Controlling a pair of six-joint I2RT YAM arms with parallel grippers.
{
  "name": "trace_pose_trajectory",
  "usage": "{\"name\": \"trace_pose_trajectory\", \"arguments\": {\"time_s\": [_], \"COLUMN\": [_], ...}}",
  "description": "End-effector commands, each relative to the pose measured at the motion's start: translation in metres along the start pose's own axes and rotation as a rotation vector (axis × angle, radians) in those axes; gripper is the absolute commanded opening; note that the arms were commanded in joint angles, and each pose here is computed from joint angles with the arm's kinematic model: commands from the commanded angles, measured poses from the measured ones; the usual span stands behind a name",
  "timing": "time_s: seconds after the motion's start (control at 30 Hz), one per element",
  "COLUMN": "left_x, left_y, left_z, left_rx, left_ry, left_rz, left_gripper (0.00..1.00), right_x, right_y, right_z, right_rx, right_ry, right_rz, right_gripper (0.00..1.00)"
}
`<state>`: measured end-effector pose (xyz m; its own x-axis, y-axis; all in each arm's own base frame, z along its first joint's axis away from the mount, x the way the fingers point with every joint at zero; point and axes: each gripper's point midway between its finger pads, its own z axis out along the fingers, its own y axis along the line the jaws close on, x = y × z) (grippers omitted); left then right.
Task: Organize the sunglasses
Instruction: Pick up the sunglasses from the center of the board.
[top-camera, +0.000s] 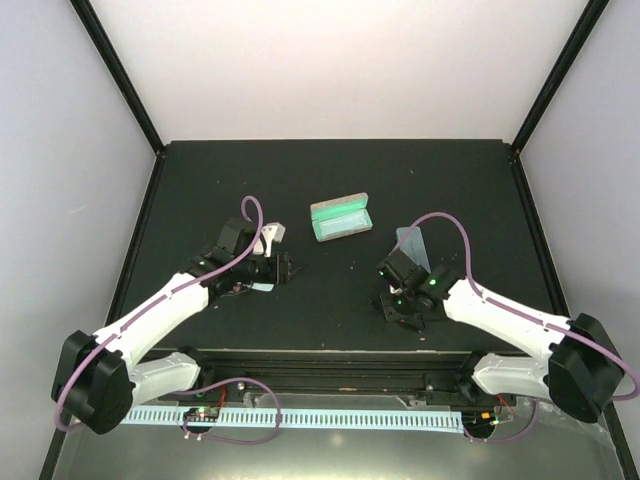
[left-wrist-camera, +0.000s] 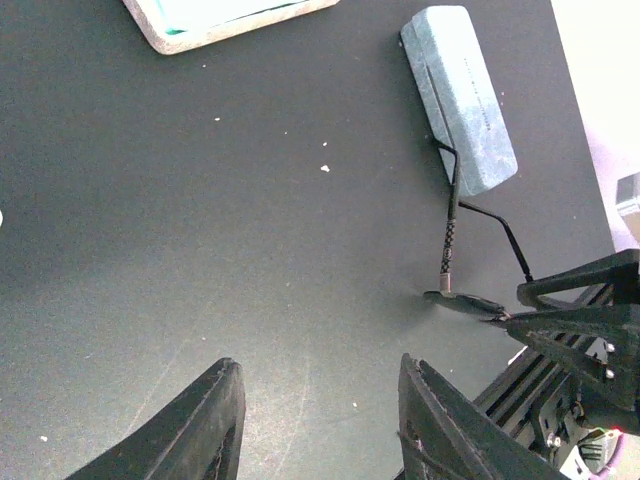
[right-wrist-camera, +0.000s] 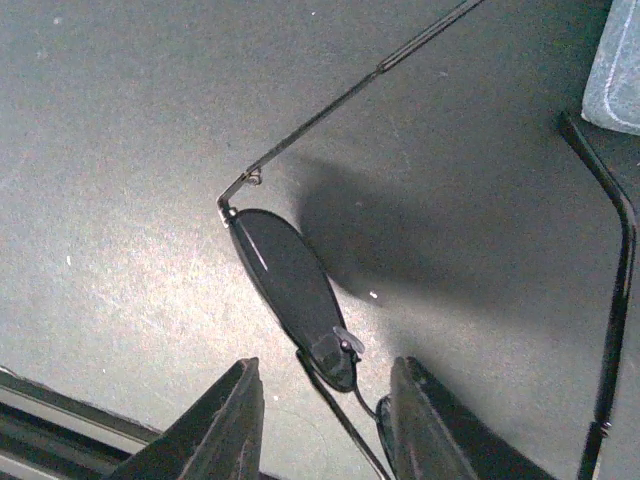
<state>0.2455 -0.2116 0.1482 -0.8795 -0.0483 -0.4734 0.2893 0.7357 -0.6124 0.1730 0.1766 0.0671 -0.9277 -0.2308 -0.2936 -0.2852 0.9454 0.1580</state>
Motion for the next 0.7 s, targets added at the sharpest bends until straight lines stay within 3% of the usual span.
{"name": "trace_pose_trajectory", "arguments": {"time_s": [0.0, 0.4, 0.67], "left_x": [-0.009, -0.009, -0.008], "left_y": [-0.003, 0.003, 0.005], "left_z": [-0.002, 0.006, 0.006], "left_rx": [-0.014, -0.032, -0.035], "left_ry": [0.000, 0.029, 0.027], "left_rz": [0.021, 0.025, 0.022], "left_gripper": [0.43, 0.42, 0.42], "right_x": [0.008, 0.019, 0.019], "right_y": [-0.005, -0.008, -0.006], "right_z": [-0.005, 0.004, 0.016], "right_rx": [0.102, 0.201, 0.214], "right_ry": [0.078, 0.147, 0.175], "right_rz": [-0.047, -0.112, -0.146], "right_gripper": [0.38, 0.37, 0.16]}}
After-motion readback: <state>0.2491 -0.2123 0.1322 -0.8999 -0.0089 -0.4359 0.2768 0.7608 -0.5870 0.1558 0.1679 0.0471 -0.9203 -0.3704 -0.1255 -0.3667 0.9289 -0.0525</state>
